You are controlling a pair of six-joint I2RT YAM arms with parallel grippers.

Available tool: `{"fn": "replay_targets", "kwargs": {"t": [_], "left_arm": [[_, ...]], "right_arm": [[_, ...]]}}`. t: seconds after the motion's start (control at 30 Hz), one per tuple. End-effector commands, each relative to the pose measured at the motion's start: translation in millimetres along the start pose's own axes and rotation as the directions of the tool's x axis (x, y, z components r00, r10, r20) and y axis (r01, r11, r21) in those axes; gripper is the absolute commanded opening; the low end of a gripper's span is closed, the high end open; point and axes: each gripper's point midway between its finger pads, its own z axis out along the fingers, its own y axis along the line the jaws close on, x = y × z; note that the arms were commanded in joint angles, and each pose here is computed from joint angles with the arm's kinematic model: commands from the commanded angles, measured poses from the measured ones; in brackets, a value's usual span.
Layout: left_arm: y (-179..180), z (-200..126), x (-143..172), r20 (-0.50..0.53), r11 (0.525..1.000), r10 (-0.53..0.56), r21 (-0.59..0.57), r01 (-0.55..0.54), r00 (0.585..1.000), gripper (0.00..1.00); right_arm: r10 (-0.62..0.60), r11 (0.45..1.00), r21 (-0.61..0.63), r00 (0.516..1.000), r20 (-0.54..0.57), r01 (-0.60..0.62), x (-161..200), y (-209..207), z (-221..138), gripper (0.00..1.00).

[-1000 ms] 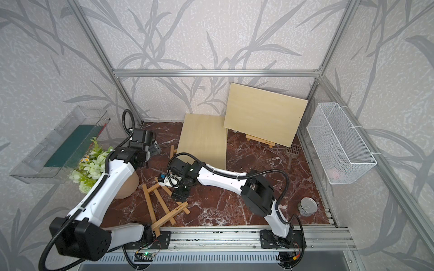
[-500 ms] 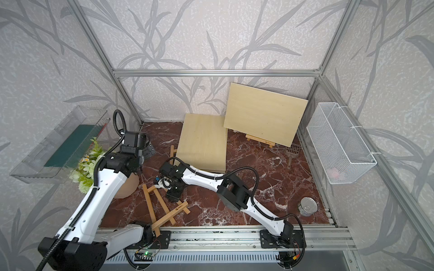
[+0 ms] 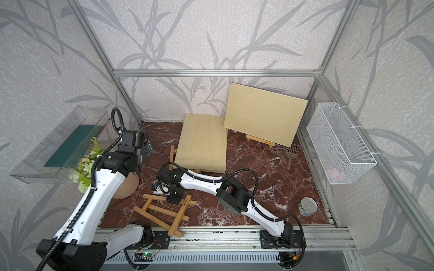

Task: Assemble the easel
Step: Pick up the easel at the center of the board.

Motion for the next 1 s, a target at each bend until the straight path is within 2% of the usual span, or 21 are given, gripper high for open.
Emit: {"fn": "replay_targets", "kwargs": {"t": [0.0,0.1,0.2,0.33,0.4,0.53,0.63,0.7,0.8,0.9,0.97], "left_arm": [[6.6,-12.5,-14.5,0.03,1.0,-0.01,-0.011,0.01,1.0,1.0],[5.7,-17.3,-21.3,0.043,1.0,-0.011,0.002,0.011,0.999,0.99],[-0.3,-21.7,-28.4,0.049,0.999,-0.018,0.036,0.016,0.999,0.99],[-22.4,-25.6,-38.1,0.054,0.99,-0.02,0.144,0.012,0.998,0.99],[-38.2,-26.4,-41.8,0.053,0.977,-0.013,0.212,0.002,0.999,0.99],[-73.1,-29.4,-43.0,0.051,0.943,0.026,0.329,-0.041,0.998,0.99],[-103.8,-31.8,-35.4,0.046,0.905,0.071,0.418,-0.083,0.996,0.99],[-128.1,-34.1,-24.8,0.033,0.864,0.117,0.489,-0.118,0.993,0.99],[-165.4,-41.2,-1.8,0.014,0.783,0.2,0.599,-0.168,0.98,0.99],[-195.3,-46.1,26.5,-0.021,0.706,0.28,0.681,-0.191,0.96,0.99],[-210.8,-44.9,46.8,-0.056,0.672,0.323,0.717,-0.187,0.945,0.99]], "right_arm": [[-0.091,0.994,-0.04,0.981,0.174,0.099,-28.7,20.8,-59.6,0.0],[-0.091,0.994,-0.036,0.961,0.262,0.104,-31.6,23.1,-99.4,0.0],[-0.046,0.998,-0.02,0.953,0.3,0.055,-20.0,13.9,-131.2,0.0],[0.108,0.993,-0.004,0.922,0.373,-0.115,11.2,-26.9,-175.8,0.0],[0.21,0.974,-0.008,0.88,0.426,-0.228,30.3,-52.1,-201.4,0.0],[0.375,0.891,0.009,0.749,0.546,-0.453,77.7,-104.5,-264.1,0.0],[0.454,0.786,0.057,0.636,0.625,-0.616,120.1,-140.3,-306.5,0.0],[0.463,0.7,0.128,0.583,0.667,-0.703,147.2,-158.6,-330.3,0.0],[0.438,0.534,0.254,0.521,0.733,-0.806,187.3,-179.3,-364.1,0.0],[0.388,0.334,0.373,0.487,0.783,-0.866,225.0,-190.9,-397.1,0.0],[0.34,0.183,0.436,0.473,0.813,-0.881,250.1,-192.6,-420.8,0.0]]}}
